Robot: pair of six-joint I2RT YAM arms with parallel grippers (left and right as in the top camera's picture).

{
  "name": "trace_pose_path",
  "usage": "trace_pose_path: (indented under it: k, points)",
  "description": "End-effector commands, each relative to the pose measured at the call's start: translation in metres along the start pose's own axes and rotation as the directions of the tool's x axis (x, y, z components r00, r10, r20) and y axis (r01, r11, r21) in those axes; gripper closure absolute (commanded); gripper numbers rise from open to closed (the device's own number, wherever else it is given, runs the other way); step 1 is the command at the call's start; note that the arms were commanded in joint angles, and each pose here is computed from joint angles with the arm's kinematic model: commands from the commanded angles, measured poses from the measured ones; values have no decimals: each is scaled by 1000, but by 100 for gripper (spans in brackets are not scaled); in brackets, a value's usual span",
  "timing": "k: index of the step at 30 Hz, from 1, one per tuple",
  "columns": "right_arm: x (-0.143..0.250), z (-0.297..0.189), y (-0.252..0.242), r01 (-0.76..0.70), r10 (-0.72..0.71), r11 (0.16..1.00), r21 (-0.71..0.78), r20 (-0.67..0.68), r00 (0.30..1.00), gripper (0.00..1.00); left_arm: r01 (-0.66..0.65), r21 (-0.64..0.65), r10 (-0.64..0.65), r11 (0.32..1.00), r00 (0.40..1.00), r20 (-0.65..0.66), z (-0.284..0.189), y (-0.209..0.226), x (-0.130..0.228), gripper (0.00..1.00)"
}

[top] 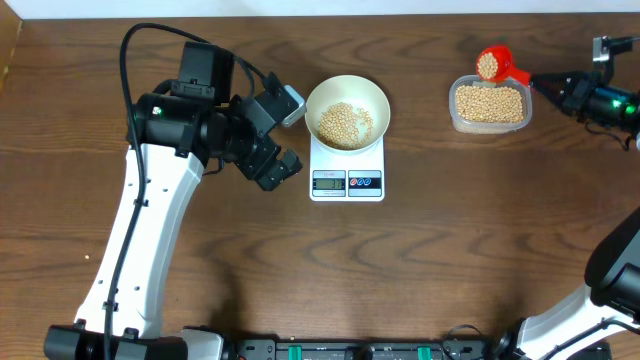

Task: Scoop item into bowl and weigh 50g on scale
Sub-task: 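Lift the filled scoop out of the tub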

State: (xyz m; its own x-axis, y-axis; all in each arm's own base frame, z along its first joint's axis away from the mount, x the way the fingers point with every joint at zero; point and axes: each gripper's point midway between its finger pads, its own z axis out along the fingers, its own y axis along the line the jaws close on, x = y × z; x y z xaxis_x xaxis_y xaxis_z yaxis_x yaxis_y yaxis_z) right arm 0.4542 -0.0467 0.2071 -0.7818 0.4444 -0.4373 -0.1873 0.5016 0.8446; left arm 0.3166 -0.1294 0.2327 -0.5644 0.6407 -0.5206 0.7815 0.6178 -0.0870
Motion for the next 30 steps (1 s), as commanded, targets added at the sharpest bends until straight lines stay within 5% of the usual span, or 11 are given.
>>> trace_pose_path:
  k: [1,30]
  points:
    - [3,13,17,-49,46,995,-86,-35,998,99,5,4,-5,1000,1000,5,-1,-3,0,2]
    - [72,143,97,198,-236,964,-175,-233,943,99,5,5,-5,1000,1000,5,-1,-3,0,2]
